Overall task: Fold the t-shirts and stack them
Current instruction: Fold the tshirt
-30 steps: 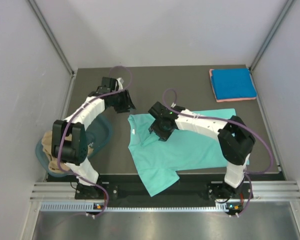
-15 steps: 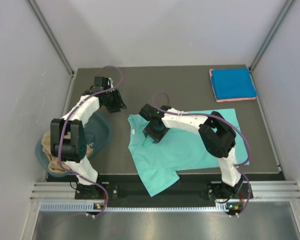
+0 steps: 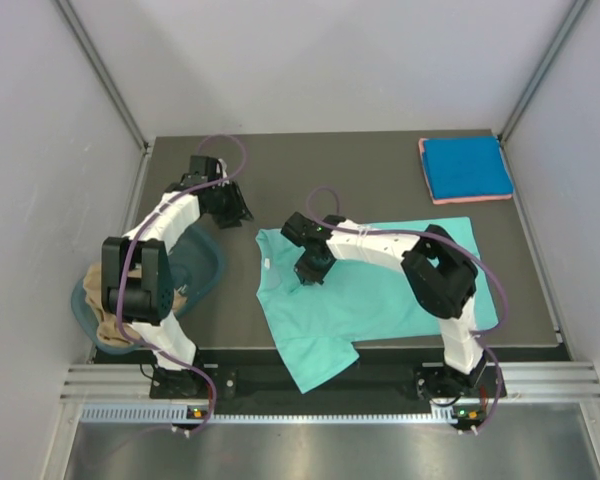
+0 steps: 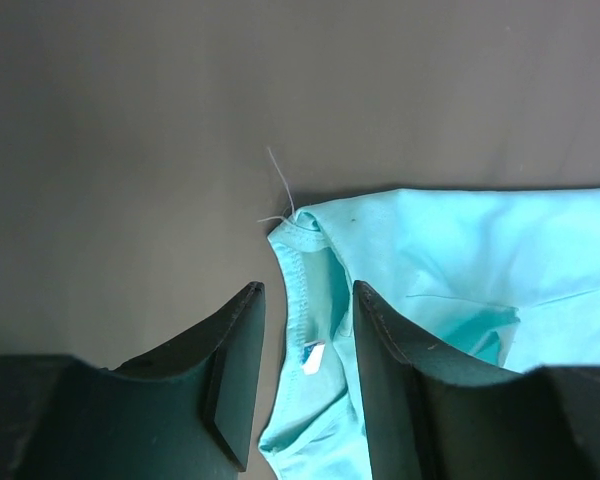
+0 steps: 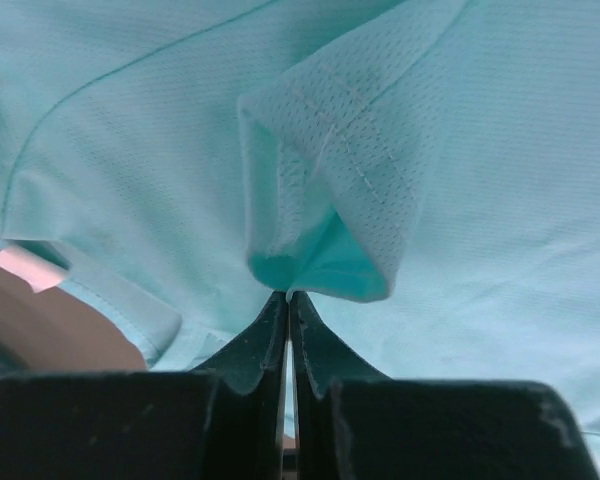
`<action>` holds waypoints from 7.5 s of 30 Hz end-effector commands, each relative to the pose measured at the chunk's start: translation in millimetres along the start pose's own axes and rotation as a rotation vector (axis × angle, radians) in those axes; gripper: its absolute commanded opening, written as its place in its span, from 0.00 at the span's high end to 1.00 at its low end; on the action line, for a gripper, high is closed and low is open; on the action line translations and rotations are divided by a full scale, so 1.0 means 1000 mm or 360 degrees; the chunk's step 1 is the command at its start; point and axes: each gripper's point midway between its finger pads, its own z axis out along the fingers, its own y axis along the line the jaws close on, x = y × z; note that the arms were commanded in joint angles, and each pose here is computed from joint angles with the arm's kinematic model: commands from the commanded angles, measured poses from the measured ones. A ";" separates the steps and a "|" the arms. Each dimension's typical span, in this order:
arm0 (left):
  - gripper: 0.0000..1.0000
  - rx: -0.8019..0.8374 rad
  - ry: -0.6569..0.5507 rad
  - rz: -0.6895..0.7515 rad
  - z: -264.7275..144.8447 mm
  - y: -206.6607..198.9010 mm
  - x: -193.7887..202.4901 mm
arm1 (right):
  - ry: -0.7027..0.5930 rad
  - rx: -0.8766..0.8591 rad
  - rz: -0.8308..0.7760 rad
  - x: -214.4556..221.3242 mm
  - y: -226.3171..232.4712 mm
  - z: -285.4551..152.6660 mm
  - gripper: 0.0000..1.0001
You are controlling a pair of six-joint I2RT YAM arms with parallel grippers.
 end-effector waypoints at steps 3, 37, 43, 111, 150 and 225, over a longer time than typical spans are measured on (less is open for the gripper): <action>0.55 -0.0004 -0.0047 -0.0002 -0.007 0.000 -0.004 | -0.0082 -0.0088 -0.0088 -0.002 -0.006 -0.027 1.00; 0.63 0.0342 0.0018 0.0151 -0.001 -0.054 0.015 | -0.0232 -0.0020 -0.0242 -0.003 -0.031 -0.031 1.00; 0.63 0.0371 0.0084 0.0166 0.013 -0.069 0.030 | -0.0233 -0.0034 -0.0244 -0.005 -0.032 -0.047 0.87; 0.63 -0.0613 0.0080 0.0152 0.073 0.036 0.050 | -0.0416 -0.0314 -0.0846 -0.086 -0.068 -0.025 0.87; 0.62 -0.0656 0.0033 0.0350 0.112 -0.016 0.039 | -0.0754 -0.0429 -0.0541 -0.186 -0.130 -0.123 0.81; 0.84 -0.0229 0.0434 0.1041 0.079 -0.002 0.033 | -0.0603 0.0470 0.0719 -0.415 -0.267 -0.035 0.73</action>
